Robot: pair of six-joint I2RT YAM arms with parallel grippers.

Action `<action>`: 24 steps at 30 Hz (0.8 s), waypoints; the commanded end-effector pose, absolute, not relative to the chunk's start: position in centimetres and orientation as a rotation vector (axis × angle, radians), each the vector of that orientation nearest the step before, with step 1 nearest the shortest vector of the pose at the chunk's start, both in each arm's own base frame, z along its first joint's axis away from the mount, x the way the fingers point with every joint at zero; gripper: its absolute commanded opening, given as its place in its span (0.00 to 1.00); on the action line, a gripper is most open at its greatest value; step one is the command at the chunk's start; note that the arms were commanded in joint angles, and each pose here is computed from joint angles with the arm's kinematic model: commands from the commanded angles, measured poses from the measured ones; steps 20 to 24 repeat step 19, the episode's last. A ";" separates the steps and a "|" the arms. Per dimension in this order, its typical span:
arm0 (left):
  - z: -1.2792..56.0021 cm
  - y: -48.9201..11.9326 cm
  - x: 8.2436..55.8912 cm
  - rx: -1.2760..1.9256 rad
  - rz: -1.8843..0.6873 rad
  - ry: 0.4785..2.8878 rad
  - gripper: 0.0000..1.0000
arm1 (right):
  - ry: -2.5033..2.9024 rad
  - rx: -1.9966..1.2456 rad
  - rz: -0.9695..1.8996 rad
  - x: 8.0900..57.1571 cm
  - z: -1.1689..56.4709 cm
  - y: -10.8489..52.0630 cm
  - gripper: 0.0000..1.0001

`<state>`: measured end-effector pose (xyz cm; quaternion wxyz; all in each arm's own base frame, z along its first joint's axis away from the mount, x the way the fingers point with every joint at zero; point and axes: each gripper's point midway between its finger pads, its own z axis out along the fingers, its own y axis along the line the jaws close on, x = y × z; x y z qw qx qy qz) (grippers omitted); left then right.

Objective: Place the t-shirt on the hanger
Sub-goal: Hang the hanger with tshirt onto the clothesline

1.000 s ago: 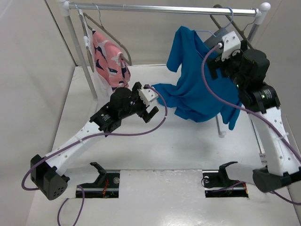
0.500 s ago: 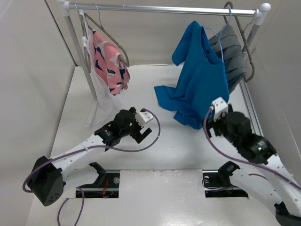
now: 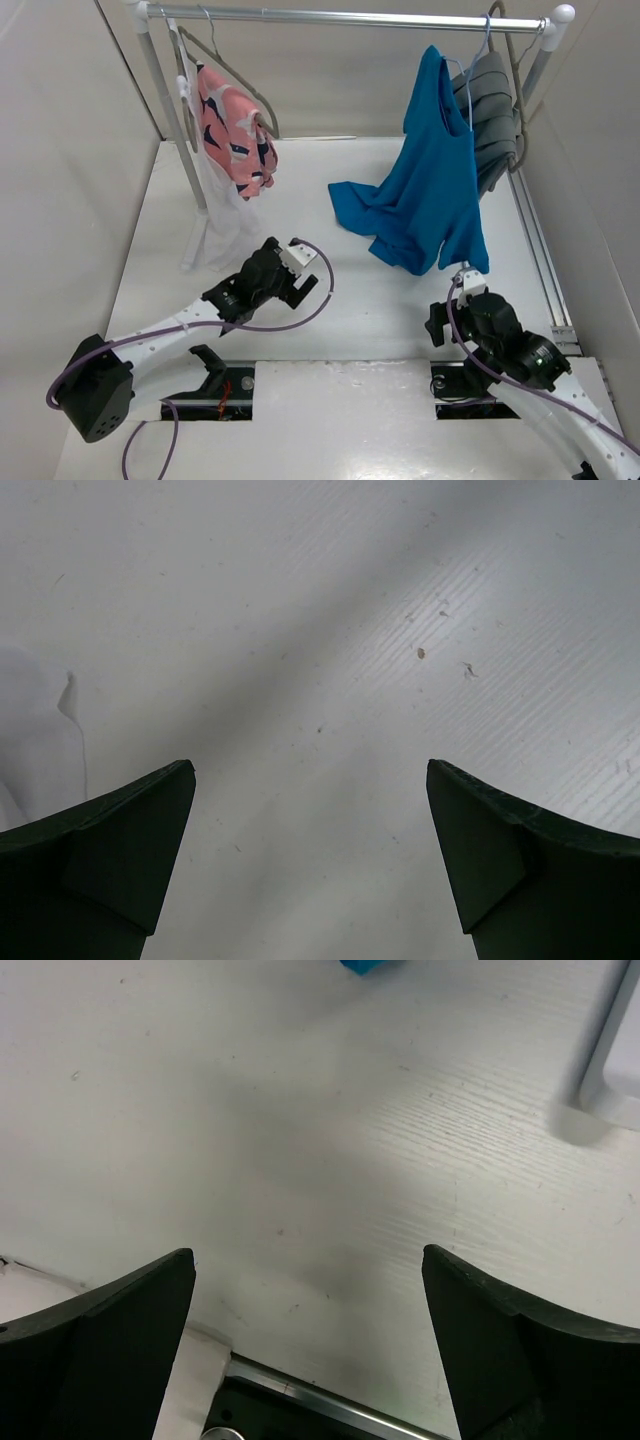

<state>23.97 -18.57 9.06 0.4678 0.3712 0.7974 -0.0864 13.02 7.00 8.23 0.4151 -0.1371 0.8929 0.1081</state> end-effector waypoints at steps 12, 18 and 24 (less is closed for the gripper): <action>9.0 -18.5 25.2 0.717 -0.238 1.852 1.00 | 2.236 -0.365 0.283 13.8 8.7 7.9 1.00; 8.8 -18.6 25.0 0.723 -0.247 1.851 1.00 | 2.199 -0.380 0.316 13.9 8.8 8.3 1.00; 8.8 -18.6 25.0 0.723 -0.247 1.851 1.00 | 2.189 -0.377 0.321 13.9 9.0 8.3 1.00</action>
